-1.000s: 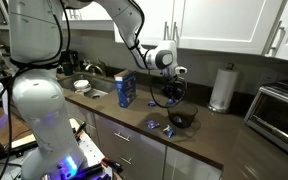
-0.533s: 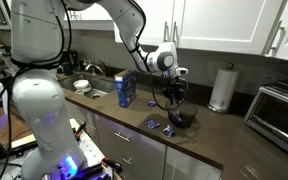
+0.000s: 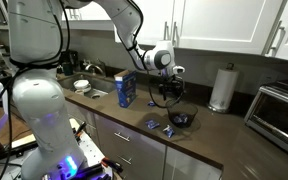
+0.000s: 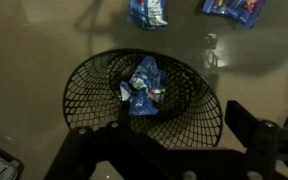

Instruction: Pick up the object and put in the basket

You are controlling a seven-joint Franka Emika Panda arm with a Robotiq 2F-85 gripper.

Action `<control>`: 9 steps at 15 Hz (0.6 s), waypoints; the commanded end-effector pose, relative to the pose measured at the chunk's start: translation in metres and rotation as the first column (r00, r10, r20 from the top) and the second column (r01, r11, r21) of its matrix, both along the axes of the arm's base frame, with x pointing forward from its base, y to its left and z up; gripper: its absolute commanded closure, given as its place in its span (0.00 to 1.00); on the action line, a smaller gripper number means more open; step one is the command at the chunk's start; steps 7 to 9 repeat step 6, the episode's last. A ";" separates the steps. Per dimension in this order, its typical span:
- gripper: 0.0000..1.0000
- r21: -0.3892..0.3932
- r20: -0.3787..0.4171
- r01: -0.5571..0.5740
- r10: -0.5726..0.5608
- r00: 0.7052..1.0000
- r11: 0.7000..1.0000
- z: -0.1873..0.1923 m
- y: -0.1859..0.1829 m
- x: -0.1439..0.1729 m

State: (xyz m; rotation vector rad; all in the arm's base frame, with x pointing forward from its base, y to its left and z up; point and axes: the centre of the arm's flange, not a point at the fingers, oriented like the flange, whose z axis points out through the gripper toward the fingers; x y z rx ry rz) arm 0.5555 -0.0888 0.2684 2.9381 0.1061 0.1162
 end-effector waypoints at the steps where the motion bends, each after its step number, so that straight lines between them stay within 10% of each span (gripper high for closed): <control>1: 0.00 0.088 -0.051 -0.006 0.011 0.999 0.996 0.015 0.012 -0.020; 9: 0.00 0.190 -0.127 -0.015 0.040 0.991 0.982 0.022 0.031 -0.035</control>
